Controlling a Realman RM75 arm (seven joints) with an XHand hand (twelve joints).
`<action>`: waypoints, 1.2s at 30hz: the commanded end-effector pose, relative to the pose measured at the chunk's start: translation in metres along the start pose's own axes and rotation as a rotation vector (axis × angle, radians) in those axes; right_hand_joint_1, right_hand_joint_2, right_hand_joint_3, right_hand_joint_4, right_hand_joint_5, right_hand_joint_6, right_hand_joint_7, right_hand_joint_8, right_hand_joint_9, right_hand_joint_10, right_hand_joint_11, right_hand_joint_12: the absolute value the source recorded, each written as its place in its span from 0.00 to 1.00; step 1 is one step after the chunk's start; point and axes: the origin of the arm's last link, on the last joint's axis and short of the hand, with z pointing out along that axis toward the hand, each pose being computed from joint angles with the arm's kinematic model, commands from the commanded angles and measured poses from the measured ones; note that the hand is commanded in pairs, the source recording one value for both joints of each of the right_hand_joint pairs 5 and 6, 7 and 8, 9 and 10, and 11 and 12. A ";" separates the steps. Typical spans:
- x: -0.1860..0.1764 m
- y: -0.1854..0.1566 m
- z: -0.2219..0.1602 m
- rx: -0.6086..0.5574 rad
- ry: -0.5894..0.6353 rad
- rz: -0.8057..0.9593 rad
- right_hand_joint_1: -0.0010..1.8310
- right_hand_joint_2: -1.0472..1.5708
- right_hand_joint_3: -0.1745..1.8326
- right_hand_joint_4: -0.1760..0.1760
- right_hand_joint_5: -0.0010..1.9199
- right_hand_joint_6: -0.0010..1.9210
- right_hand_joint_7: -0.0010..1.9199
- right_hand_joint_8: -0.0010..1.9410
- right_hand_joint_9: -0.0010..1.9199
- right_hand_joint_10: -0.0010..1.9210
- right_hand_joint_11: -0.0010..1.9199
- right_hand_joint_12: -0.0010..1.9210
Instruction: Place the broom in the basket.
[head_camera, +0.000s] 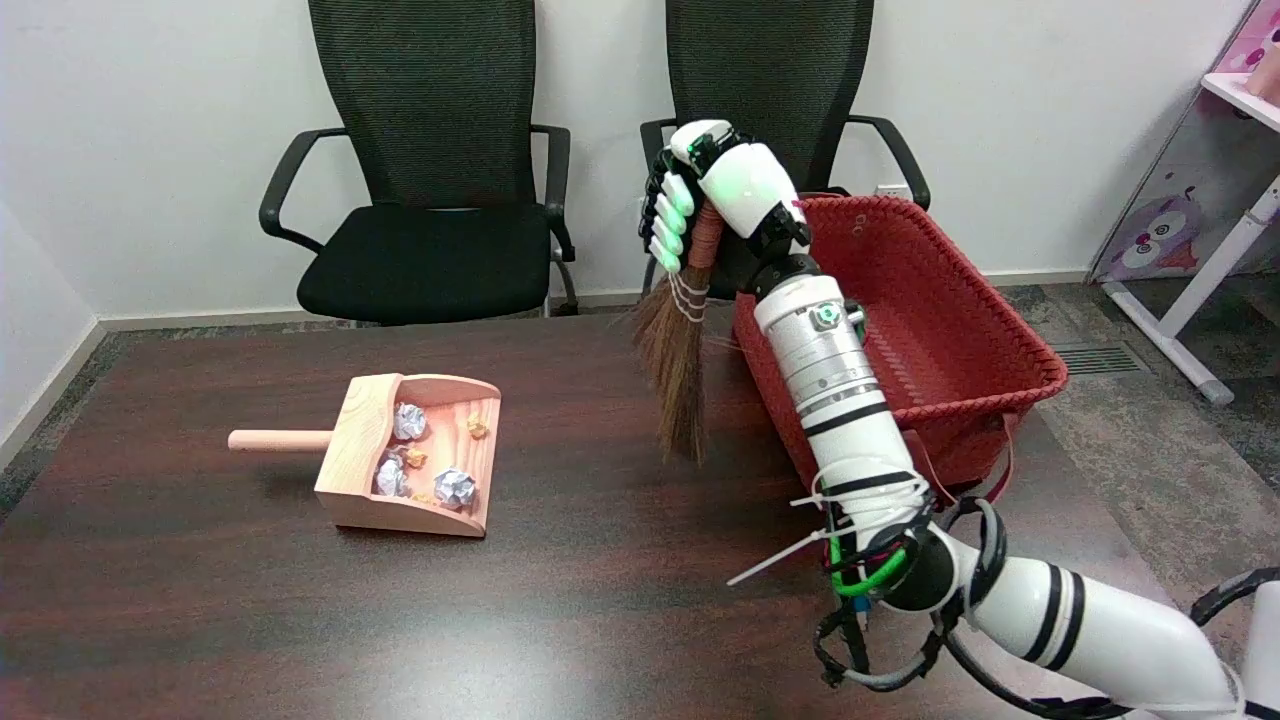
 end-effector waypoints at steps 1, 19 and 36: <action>0.009 0.001 -0.007 -0.082 -0.053 -0.006 0.33 0.99 1.00 0.60 1.00 1.00 1.00 0.99 1.00 1.00 1.00 1.00; 0.003 -0.080 0.040 0.009 -0.220 0.155 0.33 1.00 0.99 0.60 1.00 1.00 1.00 0.99 1.00 1.00 1.00 1.00; 0.090 -0.234 0.106 -0.018 -0.287 0.198 0.33 0.99 0.99 0.62 1.00 1.00 1.00 0.99 1.00 1.00 1.00 1.00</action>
